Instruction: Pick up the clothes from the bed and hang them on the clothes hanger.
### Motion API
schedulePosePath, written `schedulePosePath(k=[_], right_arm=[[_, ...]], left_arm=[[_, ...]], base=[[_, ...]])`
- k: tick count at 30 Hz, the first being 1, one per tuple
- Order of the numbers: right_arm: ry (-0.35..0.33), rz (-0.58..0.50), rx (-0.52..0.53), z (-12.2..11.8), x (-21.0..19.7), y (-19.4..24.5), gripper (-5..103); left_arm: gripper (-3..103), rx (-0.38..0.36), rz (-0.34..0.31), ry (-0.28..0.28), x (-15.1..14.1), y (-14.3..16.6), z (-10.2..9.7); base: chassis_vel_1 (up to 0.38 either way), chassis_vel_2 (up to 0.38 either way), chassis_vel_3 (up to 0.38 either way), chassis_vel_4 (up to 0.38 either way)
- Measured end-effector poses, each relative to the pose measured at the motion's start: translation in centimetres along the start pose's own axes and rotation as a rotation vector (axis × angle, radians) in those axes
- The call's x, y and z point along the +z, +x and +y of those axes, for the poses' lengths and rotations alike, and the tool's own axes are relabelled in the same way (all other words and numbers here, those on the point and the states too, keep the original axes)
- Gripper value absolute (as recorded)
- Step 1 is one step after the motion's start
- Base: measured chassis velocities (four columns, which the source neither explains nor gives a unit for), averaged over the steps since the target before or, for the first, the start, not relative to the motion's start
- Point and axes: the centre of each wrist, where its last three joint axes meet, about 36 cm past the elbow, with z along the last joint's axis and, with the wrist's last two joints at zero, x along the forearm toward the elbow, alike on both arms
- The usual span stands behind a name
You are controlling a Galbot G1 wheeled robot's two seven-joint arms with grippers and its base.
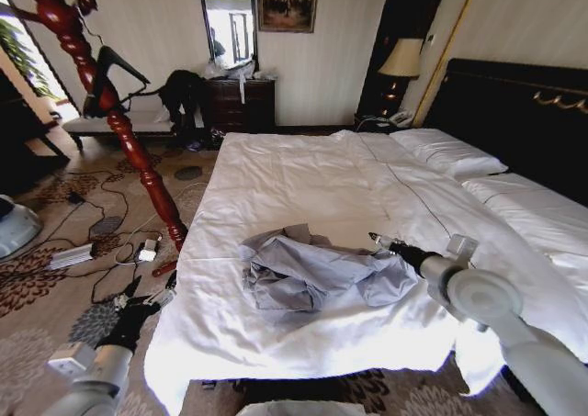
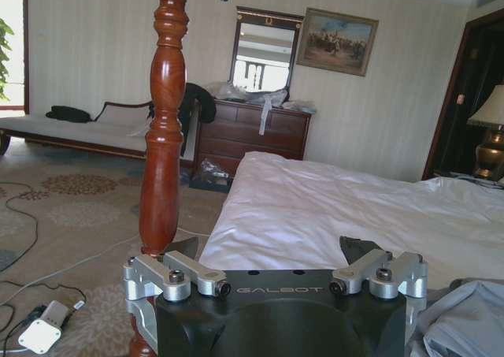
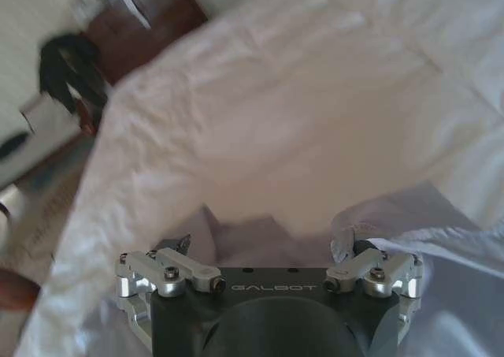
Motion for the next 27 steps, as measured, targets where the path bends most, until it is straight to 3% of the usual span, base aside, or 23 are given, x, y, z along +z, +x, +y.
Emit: schedulePosePath(k=[3, 5, 10, 14, 17, 20, 22, 24, 27], right_arm=[[0.061, 0.17, 0.145, -0.7, 1.6, -0.7, 100], [0.079, 0.219, 0.217, -2.0, 2.6, -1.3, 100], [0.108, 0.255, 0.343, -4.4, 4.5, -2.0, 100], [0.134, 0.25, 0.377, -4.7, 5.3, -1.8, 100], [0.13, 0.253, 0.35, -4.1, 5.5, -1.1, 100], [0.101, 0.292, 0.216, -1.7, 6.9, 0.9, 100], [0.094, 0.298, 0.192, -1.4, 7.1, 1.1, 100], [0.053, 0.322, 0.088, -0.8, 8.0, 0.9, 100], [0.009, 0.333, 0.028, -1.1, 8.5, -0.2, 100]], left_arm=[[100, -0.002, -0.007, -0.013, 0.0, 0.1, 0.0], [100, -0.004, -0.008, -0.015, 0.0, 0.2, 0.0], [100, -0.004, -0.007, -0.019, 0.1, 0.3, 0.0], [100, -0.001, -0.006, -0.02, 0.3, 0.3, -0.2], [100, 0.0, -0.007, -0.024, 0.4, 0.4, -0.3], [100, -0.003, -0.006, -0.022, 0.5, 0.5, -0.3], [100, -0.003, -0.006, -0.022, 0.5, 0.6, -0.2], [100, -0.003, -0.001, -0.024, 0.4, 0.8, 0.1], [100, -0.011, 0.003, -0.022, 0.1, 1.1, 0.6]], base=[[0.0, 0.0, 0.0, 0.0], [0.0, 0.0, 0.0, 0.0], [0.0, 0.0, 0.0, 0.0], [0.0, 0.0, 0.0, 0.0], [0.0, 0.0, 0.0, 0.0], [0.0, 0.0, 0.0, 0.0], [0.0, 0.0, 0.0, 0.0], [0.0, 0.0, 0.0, 0.0], [0.0, 0.0, 0.0, 0.0]])
